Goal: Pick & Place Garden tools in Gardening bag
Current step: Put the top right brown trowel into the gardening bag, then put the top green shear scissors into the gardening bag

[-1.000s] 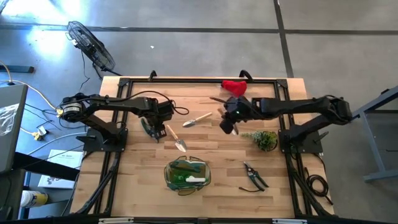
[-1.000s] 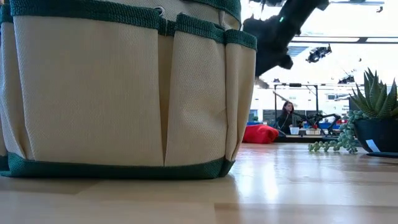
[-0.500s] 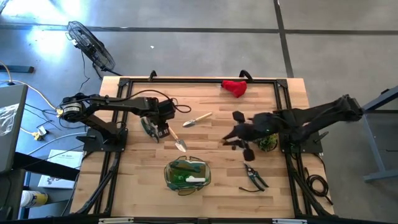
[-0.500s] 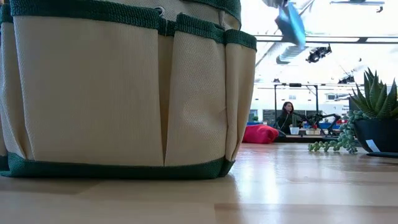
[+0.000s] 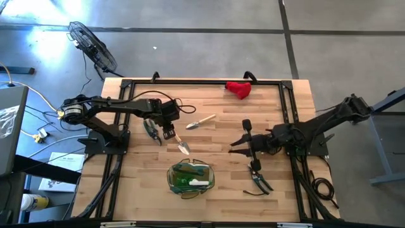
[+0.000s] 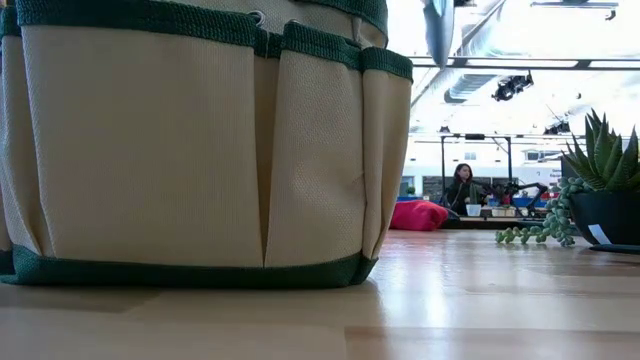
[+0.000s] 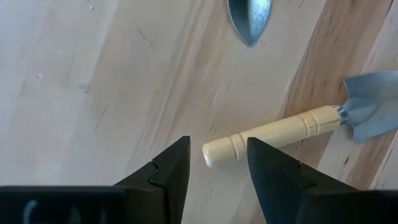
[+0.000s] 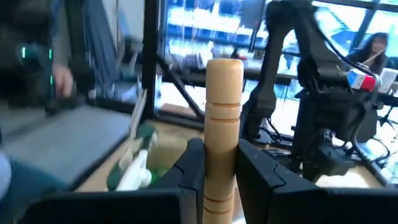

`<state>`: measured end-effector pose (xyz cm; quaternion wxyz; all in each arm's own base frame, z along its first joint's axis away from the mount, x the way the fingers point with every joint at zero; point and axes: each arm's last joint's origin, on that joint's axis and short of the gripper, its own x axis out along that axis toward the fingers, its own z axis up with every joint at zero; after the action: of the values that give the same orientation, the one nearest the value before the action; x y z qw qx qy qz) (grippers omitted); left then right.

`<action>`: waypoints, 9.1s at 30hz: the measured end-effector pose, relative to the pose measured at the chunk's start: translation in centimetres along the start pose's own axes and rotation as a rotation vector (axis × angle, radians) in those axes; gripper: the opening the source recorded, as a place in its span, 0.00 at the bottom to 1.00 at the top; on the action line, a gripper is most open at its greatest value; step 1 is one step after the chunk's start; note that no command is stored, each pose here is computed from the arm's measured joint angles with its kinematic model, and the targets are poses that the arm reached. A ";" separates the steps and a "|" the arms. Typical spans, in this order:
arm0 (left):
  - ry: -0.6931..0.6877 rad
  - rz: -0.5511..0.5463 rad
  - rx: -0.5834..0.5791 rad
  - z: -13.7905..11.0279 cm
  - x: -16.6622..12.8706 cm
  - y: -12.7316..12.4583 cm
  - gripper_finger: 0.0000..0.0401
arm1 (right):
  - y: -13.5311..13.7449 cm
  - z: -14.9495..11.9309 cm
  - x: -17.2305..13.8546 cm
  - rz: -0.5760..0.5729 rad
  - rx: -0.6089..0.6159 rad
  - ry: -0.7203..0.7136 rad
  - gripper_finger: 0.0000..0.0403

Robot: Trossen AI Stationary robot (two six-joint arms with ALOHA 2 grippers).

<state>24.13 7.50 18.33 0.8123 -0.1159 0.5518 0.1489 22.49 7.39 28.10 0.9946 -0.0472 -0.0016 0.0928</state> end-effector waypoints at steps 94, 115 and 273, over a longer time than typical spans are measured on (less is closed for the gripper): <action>-0.016 -0.186 -0.051 0.3 -0.1 -0.6 0.38 | 2.9 -4.4 13.2 0.265 0.361 0.106 0.13; 0.174 -0.358 -0.249 -1.0 -0.3 -1.8 0.38 | 5.2 -6.4 12.5 -0.006 0.263 0.297 0.13; 0.516 0.199 1.094 -3.8 -1.6 -2.1 0.38 | -5.2 2.3 5.3 -0.108 0.047 0.258 0.62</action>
<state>21.06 4.03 18.49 0.5764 0.3379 0.7353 -0.1136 28.64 3.55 30.89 0.9909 -0.0354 0.1258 0.0322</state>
